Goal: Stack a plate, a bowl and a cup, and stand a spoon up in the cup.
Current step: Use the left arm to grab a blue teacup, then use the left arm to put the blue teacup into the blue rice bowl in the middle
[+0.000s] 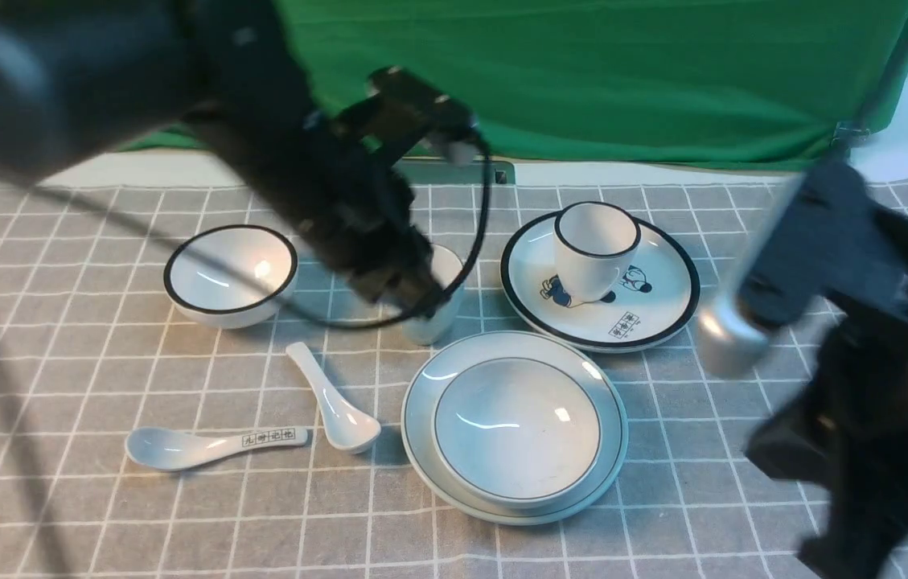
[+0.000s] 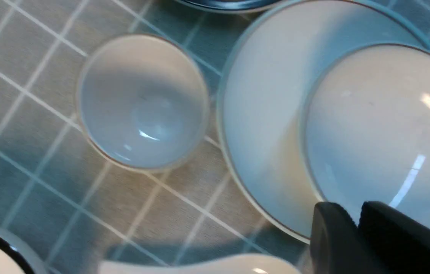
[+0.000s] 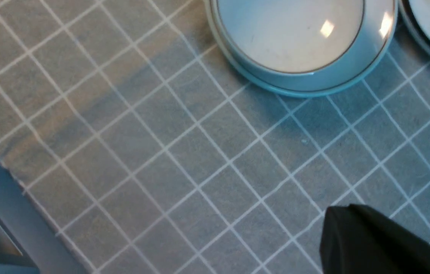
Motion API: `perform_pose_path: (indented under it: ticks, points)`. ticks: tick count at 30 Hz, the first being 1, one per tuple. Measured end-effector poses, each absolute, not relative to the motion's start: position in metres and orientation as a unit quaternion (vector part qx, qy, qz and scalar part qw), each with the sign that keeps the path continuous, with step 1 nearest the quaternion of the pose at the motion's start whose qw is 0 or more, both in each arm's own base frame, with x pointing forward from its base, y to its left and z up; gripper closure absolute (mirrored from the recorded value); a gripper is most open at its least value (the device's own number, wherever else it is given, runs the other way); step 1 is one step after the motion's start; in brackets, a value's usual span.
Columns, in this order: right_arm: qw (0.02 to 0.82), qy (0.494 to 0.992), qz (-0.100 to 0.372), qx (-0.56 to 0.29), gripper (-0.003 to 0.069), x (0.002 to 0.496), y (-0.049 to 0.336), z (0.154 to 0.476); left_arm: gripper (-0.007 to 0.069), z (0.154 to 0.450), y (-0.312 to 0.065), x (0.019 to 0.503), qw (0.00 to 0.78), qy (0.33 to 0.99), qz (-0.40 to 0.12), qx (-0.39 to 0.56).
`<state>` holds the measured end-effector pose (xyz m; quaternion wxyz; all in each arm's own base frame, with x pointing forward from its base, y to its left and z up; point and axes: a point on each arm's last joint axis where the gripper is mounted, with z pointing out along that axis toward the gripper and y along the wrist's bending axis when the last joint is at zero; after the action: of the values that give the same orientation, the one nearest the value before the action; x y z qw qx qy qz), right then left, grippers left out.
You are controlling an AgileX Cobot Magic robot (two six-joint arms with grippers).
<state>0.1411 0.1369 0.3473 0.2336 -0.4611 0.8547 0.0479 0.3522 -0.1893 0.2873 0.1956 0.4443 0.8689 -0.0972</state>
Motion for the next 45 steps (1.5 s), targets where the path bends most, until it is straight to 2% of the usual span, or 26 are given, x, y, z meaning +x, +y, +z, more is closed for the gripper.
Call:
perform_pose_path:
  ticks: [1, 5, 8, 11, 14, 16, 17, 20, 23, 25, 29, 31, 33, 35, 37, 41, 45]
  points:
    - [0.234, 0.855, 0.048, -0.461, 0.0636, 0.14, 0.136, 0.347, 0.05, 0.29, -0.19, 0.355, 0.2, 0.867, -0.093, 0.446]
    - [0.242, 0.864, 0.057, -0.438, 0.0636, 0.124, 0.12, 0.343, 0.0324, 0.273, -0.203, 0.388, 0.191, 0.866, -0.077, 0.455]
    - [0.247, 0.87, 0.063, -0.421, 0.0634, 0.118, 0.113, 0.342, 0.0242, 0.255, -0.209, 0.403, 0.186, 0.867, -0.073, 0.457]
    - [0.252, 0.875, 0.069, -0.408, 0.0628, 0.114, 0.109, 0.344, 0.0219, 0.235, -0.213, 0.413, 0.179, 0.869, -0.067, 0.457]
    - [0.252, 0.877, 0.07, -0.403, 0.0625, 0.113, 0.108, 0.344, 0.0238, 0.219, -0.213, 0.42, 0.175, 0.869, -0.051, 0.461]
    - [0.251, 0.878, 0.07, -0.402, 0.0623, 0.112, 0.108, 0.344, 0.0278, 0.209, -0.213, 0.423, 0.168, 0.869, -0.041, 0.463]
    - [0.251, 0.878, 0.07, -0.402, 0.0622, 0.112, 0.108, 0.344, 0.0314, 0.205, -0.213, 0.424, 0.164, 0.87, -0.039, 0.464]
    - [0.249, 0.879, 0.07, -0.401, 0.0617, 0.112, 0.108, 0.344, 0.0492, 0.196, -0.213, 0.424, 0.152, 0.872, -0.039, 0.464]
    - [0.248, 0.879, 0.069, -0.401, 0.0615, 0.112, 0.107, 0.344, 0.0585, 0.202, -0.213, 0.421, 0.137, 0.871, -0.045, 0.469]
    - [0.248, 0.879, 0.069, -0.401, 0.0614, 0.112, 0.107, 0.344, 0.0594, 0.207, -0.213, 0.42, 0.134, 0.87, -0.049, 0.471]
    - [0.25, 0.879, 0.062, -0.402, 0.0614, 0.11, 0.104, 0.346, 0.0597, 0.247, -0.217, 0.404, 0.137, 0.873, -0.085, 0.461]
    - [0.26, 0.876, 0.057, -0.402, 0.0614, 0.109, 0.1, 0.348, 0.0597, 0.279, -0.227, 0.379, 0.145, 0.865, -0.116, 0.465]
    - [0.269, 0.874, 0.05, -0.401, 0.0614, 0.108, 0.097, 0.35, 0.0597, 0.292, -0.244, 0.352, 0.142, 0.85, -0.128, 0.49]
    - [0.279, 0.872, 0.045, -0.4, 0.0614, 0.106, 0.093, 0.352, 0.0597, 0.29, -0.259, 0.332, 0.128, 0.838, -0.128, 0.515]
    - [0.286, 0.87, 0.043, -0.399, 0.0614, 0.105, 0.091, 0.354, 0.0597, 0.274, -0.275, 0.317, 0.109, 0.827, -0.116, 0.539]
    - [0.296, 0.867, 0.044, -0.398, 0.0614, 0.102, 0.087, 0.357, 0.0597, 0.247, -0.29, 0.313, 0.091, 0.82, -0.079, 0.56]
    - [0.303, 0.865, 0.044, -0.397, 0.0613, 0.099, 0.084, 0.358, 0.0597, 0.229, -0.295, 0.317, 0.079, 0.821, -0.073, 0.56]
